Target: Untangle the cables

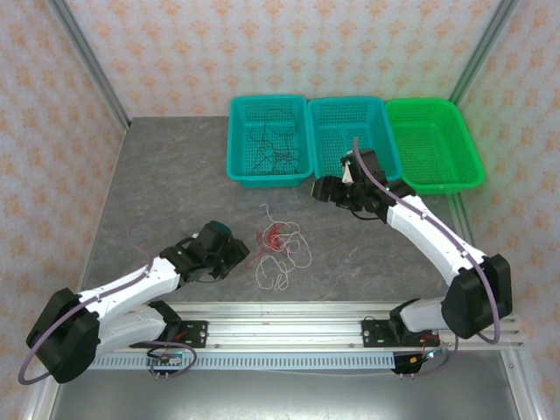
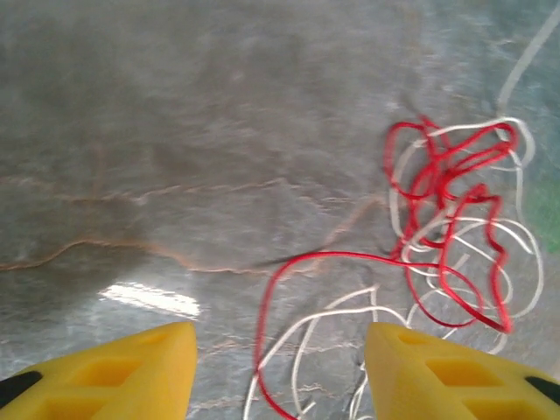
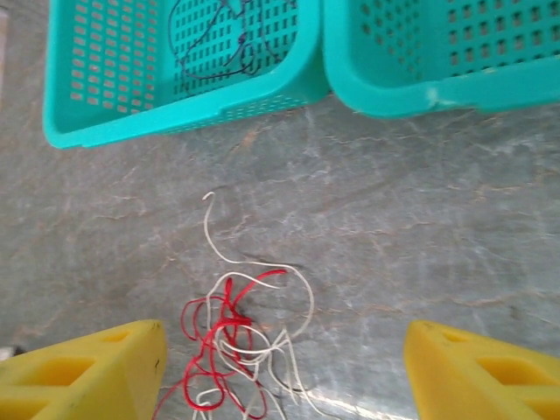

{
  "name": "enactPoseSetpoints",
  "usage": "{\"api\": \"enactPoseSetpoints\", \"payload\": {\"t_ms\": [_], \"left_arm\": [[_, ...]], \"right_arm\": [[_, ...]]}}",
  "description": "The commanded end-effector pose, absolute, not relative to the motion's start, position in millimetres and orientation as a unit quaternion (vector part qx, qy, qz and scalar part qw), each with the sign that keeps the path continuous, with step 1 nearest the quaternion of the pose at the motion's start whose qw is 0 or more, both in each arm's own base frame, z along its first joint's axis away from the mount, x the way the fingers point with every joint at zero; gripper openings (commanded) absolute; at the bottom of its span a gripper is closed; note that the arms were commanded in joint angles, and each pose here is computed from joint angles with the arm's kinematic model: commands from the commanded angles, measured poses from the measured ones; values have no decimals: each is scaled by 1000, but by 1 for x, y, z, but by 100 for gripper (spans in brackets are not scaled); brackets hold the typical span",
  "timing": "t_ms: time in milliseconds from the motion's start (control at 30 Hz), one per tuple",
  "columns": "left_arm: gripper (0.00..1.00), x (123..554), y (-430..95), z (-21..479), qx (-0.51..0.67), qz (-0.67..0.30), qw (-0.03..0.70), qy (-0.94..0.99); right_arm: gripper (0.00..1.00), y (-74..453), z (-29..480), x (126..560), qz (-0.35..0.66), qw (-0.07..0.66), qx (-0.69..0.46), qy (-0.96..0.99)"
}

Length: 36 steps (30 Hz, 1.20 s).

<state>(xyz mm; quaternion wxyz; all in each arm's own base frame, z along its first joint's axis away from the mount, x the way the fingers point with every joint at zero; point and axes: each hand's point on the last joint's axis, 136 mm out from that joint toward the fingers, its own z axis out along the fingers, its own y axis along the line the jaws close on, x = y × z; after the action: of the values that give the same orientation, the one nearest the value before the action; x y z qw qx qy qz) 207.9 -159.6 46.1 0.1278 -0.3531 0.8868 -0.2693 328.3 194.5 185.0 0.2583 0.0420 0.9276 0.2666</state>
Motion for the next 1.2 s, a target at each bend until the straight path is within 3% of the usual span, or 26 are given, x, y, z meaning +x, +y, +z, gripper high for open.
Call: {"api": "enactPoseSetpoints", "payload": {"t_ms": [0,267,500,733,1000,1167], "left_arm": [[53,207,-168,38,-419,-322,90,844],[56,219,-199,41,-399,-371,44,837],[45,231,-217,44,-388,-398,29,831],[62,228,-222,60,-373,-413,21,831],[59,215,-210,91,-373,-421,25,826],[63,210,-198,76,-382,-386,24,839]], "right_arm": [[72,217,179,330,304,246,31,920],[72,241,166,327,303,229,5,925],[72,260,154,317,303,214,-24,929],[72,261,149,315,297,214,-28,930],[72,260,146,315,290,212,-30,933],[72,261,146,316,296,214,-25,931]]}}
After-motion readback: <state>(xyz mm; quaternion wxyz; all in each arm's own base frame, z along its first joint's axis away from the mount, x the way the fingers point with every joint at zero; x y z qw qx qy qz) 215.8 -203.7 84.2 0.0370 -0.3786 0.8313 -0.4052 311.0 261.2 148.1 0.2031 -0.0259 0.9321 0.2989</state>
